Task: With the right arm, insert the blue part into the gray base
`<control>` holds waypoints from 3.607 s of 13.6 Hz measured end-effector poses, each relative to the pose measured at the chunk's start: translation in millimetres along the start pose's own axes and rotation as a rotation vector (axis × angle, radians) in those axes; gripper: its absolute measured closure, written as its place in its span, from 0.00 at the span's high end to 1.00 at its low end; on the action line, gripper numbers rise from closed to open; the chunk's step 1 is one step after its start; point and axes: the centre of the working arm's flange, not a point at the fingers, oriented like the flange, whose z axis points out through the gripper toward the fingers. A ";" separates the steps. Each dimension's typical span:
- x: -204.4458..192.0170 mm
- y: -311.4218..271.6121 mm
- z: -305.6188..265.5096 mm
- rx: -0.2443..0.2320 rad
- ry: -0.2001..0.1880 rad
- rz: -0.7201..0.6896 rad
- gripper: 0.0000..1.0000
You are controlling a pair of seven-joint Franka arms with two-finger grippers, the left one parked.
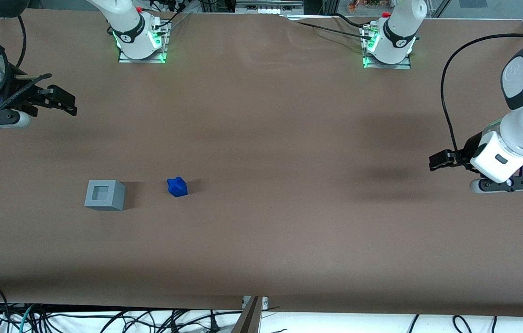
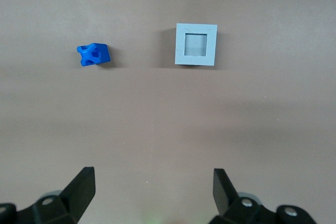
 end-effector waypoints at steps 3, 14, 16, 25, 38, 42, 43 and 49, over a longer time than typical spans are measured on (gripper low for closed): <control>-1.6 0.4 1.9 -0.001 -0.018 -0.007 1.00; -1.7 5.8 0.1 0.000 -0.018 -0.001 1.00; -1.7 6.4 0.1 0.000 -0.018 0.000 1.00; -1.6 9.0 -0.6 0.000 -0.016 0.005 1.00; 85.7 -135.8 236.5 0.065 0.073 -0.131 1.00; 99.3 -152.8 299.3 0.066 0.096 -0.146 1.00; 101.2 -154.3 308.9 0.066 0.101 -0.146 1.00; 104.3 -159.0 341.3 0.065 0.103 -0.150 0.97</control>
